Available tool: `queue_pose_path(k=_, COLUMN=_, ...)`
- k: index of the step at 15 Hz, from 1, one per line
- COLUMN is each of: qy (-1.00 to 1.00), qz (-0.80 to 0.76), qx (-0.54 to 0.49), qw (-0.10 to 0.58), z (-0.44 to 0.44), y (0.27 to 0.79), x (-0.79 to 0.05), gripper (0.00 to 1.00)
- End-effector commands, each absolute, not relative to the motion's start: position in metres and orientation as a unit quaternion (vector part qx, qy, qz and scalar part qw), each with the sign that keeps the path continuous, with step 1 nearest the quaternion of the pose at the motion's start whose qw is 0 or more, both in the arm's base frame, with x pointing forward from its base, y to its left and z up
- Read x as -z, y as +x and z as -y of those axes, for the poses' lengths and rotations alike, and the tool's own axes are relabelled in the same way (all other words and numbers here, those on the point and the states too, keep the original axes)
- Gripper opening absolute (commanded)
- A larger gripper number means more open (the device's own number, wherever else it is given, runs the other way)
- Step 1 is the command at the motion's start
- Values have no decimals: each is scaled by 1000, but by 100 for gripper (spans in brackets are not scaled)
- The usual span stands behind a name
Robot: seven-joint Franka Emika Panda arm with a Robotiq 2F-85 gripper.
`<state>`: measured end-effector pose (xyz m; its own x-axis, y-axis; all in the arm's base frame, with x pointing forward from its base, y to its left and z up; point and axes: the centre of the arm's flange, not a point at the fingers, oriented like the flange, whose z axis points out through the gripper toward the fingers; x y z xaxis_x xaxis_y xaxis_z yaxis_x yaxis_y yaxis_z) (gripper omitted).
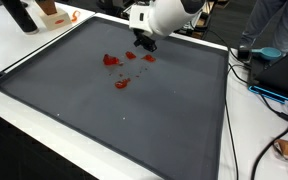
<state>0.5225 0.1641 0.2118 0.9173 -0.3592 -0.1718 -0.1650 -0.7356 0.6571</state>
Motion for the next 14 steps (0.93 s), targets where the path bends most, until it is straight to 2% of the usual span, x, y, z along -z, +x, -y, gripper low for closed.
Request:
queue_pose_path(k=1, qy=906, qz=139, qx=147, qw=371, z=-172, y=530, x=-201, gripper=3)
queue_pose_path(k=14, qy=900, qz=100, qx=132, qw=403, z=-194, y=534, x=-187, gripper=3)
